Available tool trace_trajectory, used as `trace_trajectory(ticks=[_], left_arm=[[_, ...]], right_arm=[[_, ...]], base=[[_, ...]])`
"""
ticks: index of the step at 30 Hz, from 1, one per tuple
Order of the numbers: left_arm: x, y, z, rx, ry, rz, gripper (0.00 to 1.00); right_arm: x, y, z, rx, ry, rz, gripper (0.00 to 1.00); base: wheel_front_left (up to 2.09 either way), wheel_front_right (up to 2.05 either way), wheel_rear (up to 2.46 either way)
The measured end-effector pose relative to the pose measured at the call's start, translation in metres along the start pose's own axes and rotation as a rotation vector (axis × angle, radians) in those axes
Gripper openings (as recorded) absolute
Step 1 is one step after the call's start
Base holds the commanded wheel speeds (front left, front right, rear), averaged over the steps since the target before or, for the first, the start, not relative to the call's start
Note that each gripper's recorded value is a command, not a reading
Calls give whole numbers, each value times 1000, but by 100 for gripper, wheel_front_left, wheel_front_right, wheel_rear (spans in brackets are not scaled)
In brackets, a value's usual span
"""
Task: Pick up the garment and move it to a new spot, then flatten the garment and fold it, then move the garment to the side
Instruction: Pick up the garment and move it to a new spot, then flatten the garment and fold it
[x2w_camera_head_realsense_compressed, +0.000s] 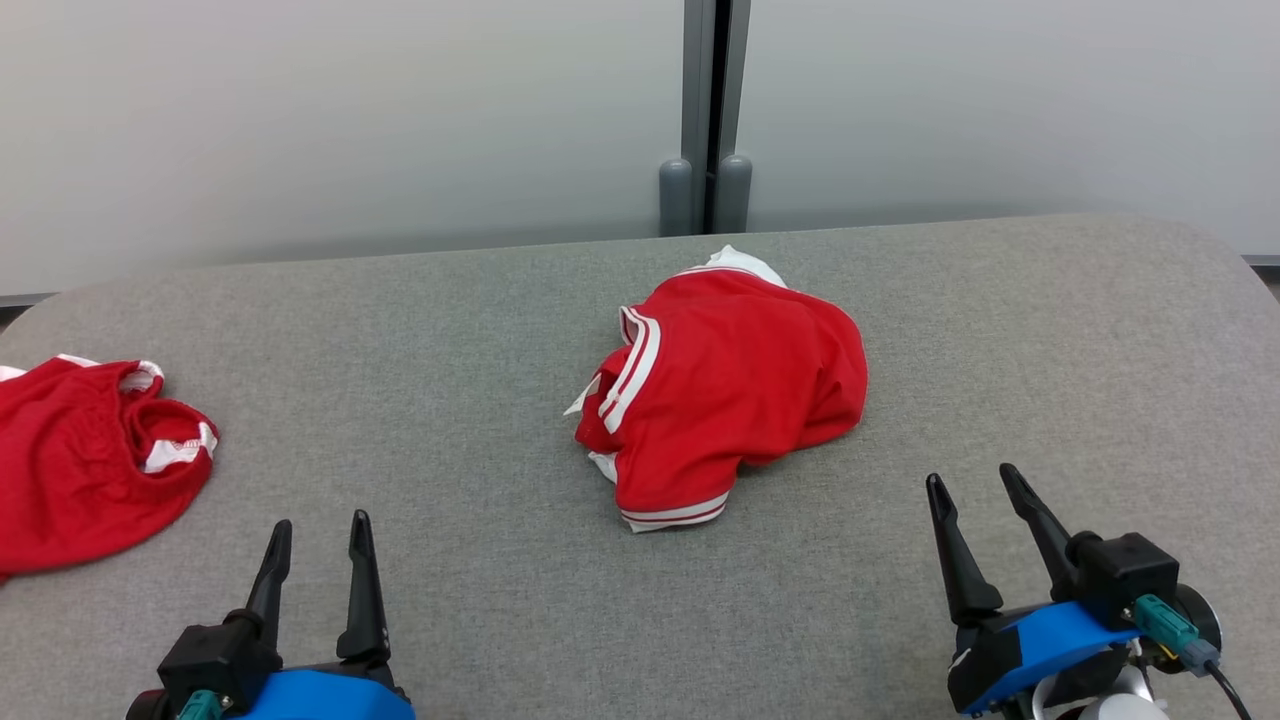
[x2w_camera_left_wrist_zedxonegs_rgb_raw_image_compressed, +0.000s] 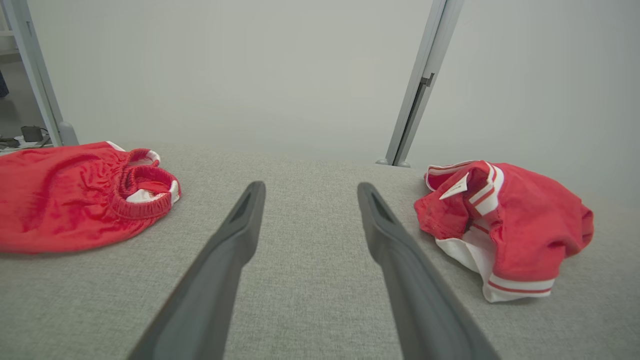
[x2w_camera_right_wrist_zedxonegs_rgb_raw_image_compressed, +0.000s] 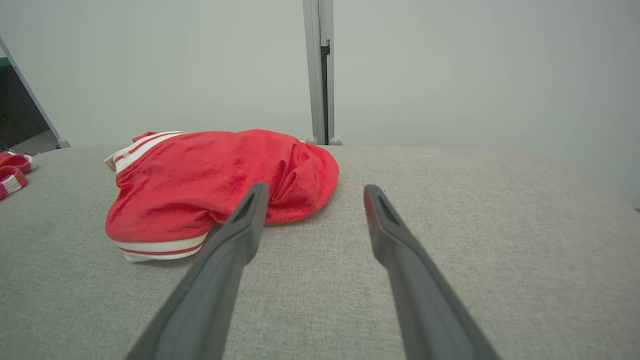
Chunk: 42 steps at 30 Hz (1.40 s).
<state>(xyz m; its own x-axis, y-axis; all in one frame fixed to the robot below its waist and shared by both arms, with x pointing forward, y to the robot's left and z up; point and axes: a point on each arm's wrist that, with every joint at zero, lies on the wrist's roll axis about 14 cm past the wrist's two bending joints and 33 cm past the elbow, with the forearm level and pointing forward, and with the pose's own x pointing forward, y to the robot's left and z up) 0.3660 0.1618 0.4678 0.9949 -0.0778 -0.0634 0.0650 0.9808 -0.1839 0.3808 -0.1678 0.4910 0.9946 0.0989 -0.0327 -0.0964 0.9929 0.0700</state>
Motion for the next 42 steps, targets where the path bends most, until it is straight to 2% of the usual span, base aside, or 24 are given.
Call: trace_trajectory(ticks=[10, 13, 17, 22, 25, 30, 37, 38, 39, 40, 42], left_arm=[[0, -5, -3, -1, 12, -14, 100], [2, -5, -3, -2, 14, -14, 100], [9, -7, 0, -1, 8, -18, 100], [13, -7, 1, -9, 6, -18, 100], [13, -4, 0, -16, 8, -6, 100], [12, 3, -7, -23, 28, 16, 100], [12, 12, -15, -28, 50, 42, 100], [11, 13, -17, -30, 54, 46, 100], [11, 14, -18, -30, 57, 49, 100], [11, 15, -18, -29, 58, 51, 100], [12, 16, -19, -29, 57, 51, 100]], right_arm=[[3, 12, -3, 10, 14, 34, 100], [16, 30, 1, 35, 23, 91, 100], [42, 76, 9, 2, 46, 236, 100], [69, 131, 6, -126, 89, 413, 100], [80, 153, -5, -187, 125, 483, 100], [98, 167, -27, -314, 172, 538, 100], [114, 163, -66, -495, 294, 548, 100], [116, 162, -69, -507, 305, 548, 74], [118, 161, -72, -516, 318, 543, 32], [119, 158, -74, -517, 327, 534, 0], [122, 148, -77, -502, 350, 504, 0]], base=[[0, 0, 0], [0, 0, 0], [0, 0, 0], [0, 0, 0], [0, 0, 0], [0, 0, 0], [0, 0, 0], [0, 0, 0], [0, 0, 0], [0, 0, 0], [0, 0, 0]])
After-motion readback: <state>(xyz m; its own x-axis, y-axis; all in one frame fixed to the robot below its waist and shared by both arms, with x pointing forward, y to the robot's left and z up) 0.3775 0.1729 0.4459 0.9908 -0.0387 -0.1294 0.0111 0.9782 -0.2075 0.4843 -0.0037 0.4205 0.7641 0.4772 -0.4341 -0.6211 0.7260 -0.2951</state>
